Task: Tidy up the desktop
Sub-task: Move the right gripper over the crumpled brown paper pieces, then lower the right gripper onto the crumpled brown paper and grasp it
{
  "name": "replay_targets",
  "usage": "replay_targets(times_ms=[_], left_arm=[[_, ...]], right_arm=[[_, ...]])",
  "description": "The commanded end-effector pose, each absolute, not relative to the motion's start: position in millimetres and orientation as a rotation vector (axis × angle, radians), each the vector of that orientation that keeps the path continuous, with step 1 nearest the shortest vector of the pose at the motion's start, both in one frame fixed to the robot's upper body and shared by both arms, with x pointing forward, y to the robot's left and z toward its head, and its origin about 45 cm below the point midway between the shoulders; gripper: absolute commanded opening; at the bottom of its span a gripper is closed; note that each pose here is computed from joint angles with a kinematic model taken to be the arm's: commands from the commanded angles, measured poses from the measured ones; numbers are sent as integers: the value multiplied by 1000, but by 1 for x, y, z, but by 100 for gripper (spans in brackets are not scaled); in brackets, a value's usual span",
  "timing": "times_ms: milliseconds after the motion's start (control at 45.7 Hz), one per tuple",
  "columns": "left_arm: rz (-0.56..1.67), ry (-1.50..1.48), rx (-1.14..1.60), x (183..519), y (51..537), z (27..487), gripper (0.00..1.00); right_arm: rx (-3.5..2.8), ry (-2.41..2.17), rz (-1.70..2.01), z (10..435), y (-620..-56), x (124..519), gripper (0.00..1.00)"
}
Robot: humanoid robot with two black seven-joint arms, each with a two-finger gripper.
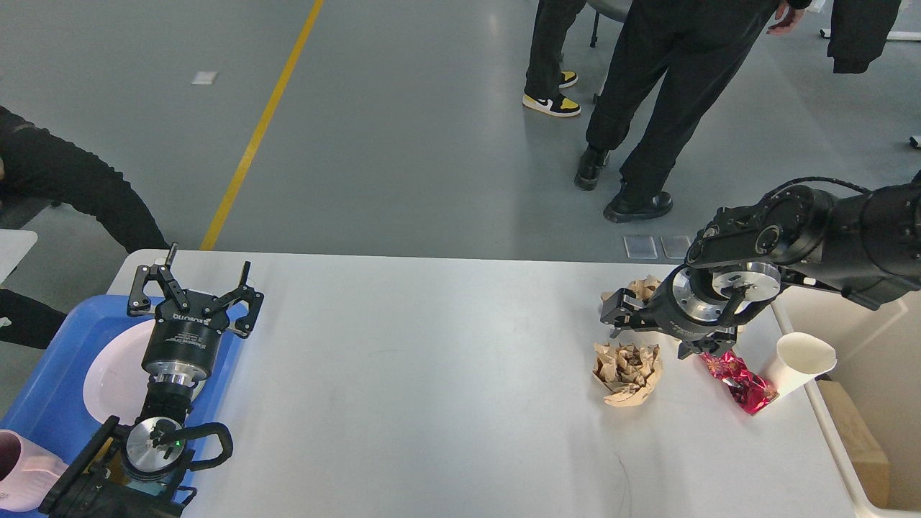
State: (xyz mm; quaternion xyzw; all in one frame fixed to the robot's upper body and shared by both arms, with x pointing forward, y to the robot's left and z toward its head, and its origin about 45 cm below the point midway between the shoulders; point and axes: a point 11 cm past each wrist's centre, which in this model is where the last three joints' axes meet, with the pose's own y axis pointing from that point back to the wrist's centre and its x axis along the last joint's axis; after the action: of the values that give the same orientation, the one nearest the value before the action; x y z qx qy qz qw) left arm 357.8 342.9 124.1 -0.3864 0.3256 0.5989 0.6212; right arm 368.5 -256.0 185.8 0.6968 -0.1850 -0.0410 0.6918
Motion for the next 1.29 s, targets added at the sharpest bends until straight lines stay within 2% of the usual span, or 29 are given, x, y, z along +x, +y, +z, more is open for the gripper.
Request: replay_targets(times_ms=[0, 416, 657, 1051, 1270], left_arm=[[1377, 748, -889, 358, 343, 124, 96], [1377, 748, -889, 358, 343, 124, 96], [1376, 747, -890, 358, 343, 125, 96], [1377, 748, -889, 358, 343, 124, 96], [1376, 747, -890, 358, 343, 125, 96]], right_arm=[[1534, -489, -91, 154, -265, 374, 100], [1519, -573, -72, 90, -263, 381, 100], [1524, -543, -70, 66, -252, 370, 100], [1554, -570, -89, 77, -249, 378, 100], [1568, -519, -115, 71, -242, 369, 100]])
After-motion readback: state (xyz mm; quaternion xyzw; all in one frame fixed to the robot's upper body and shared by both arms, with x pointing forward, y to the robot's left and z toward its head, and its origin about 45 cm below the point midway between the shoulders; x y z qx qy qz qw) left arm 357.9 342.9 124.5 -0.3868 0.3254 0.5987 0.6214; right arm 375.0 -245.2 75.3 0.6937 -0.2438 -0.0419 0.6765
